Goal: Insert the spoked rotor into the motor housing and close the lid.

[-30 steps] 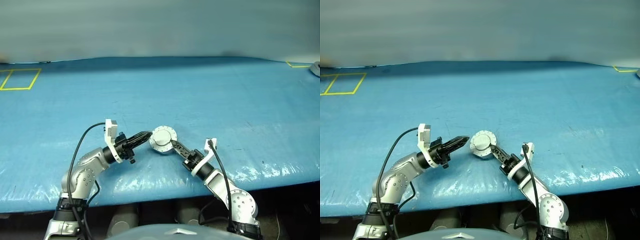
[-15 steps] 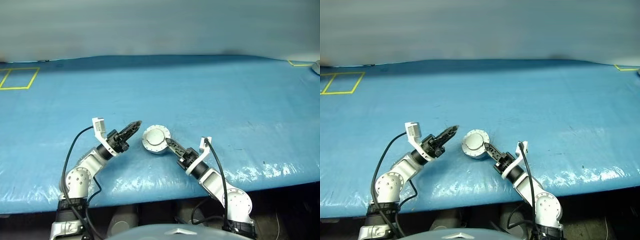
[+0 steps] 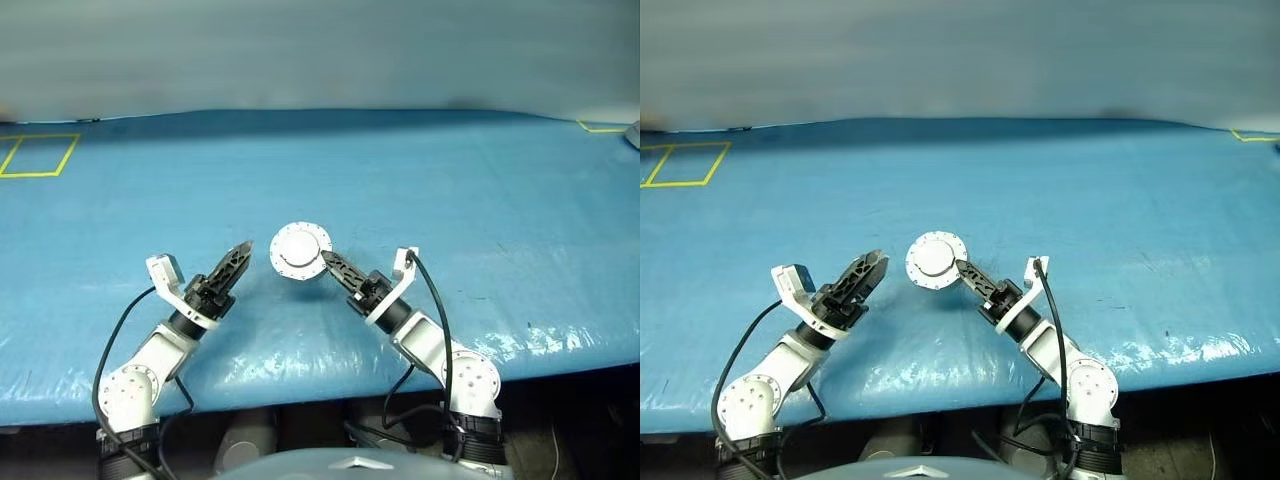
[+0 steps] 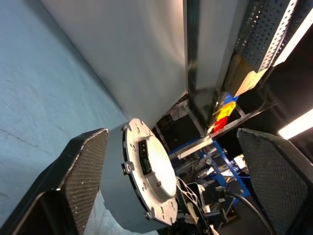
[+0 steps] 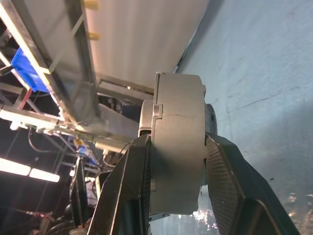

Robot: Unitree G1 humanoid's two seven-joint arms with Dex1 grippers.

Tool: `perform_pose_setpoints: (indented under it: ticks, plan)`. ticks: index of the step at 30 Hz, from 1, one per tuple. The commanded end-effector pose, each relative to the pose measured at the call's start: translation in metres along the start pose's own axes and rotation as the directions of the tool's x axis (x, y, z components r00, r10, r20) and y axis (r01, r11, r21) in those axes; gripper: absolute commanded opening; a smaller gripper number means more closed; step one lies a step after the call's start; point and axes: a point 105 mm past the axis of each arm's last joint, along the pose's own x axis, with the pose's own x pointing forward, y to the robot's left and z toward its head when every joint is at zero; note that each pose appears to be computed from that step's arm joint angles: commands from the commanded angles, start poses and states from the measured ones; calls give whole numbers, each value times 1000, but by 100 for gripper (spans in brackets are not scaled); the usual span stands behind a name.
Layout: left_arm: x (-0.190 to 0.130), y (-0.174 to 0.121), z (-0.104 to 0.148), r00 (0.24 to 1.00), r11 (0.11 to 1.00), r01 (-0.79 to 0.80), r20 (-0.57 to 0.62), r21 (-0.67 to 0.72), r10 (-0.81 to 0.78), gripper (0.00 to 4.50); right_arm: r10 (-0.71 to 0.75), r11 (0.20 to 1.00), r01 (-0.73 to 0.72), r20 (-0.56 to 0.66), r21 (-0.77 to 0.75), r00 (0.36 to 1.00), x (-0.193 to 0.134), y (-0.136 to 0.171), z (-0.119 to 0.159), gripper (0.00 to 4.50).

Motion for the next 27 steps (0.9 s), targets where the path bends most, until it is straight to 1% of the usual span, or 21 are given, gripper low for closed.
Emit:
perform_pose_setpoints:
  ticks: [1, 3, 7, 13, 17, 21, 25, 27]
  plan:
    - [6, -13, -11, 998, 998, 52, -27, -42, -53, 447, 205, 978, -206, -33, -35, 978, 10, 47, 2, 125]
    - [6, -11, -13, 999, 997, 48, -22, -53, -49, 447, 216, 975, -217, -41, -37, 976, 10, 51, 3, 125]
    - [8, -1, -12, 999, 996, 37, 40, -85, -34, 447, 233, 971, -235, -64, -40, 970, 11, 58, 4, 125]
    - [16, 1, -17, 996, 993, 82, 43, -91, -78, 447, 236, 969, -242, -105, -51, 966, 11, 62, 0, 125]
    - [35, 2, -27, 993, 990, 116, -2, -81, -116, 447, 218, 973, -226, -120, -54, 969, 12, 60, 0, 125]
    - [50, -3, -29, 986, 982, 167, 10, -91, -166, 447, 208, 975, -216, -121, -58, 971, 13, 58, 1, 125]
    - [54, 0, -35, 989, 984, 146, 9, -100, -146, 447, 199, 977, -207, -121, -57, 972, 13, 58, -1, 125]
    - [55, 2, -35, 991, 985, 128, 48, -120, -123, 410, 194, 978, -202, -122, -55, 973, 12, 57, -2, 125]
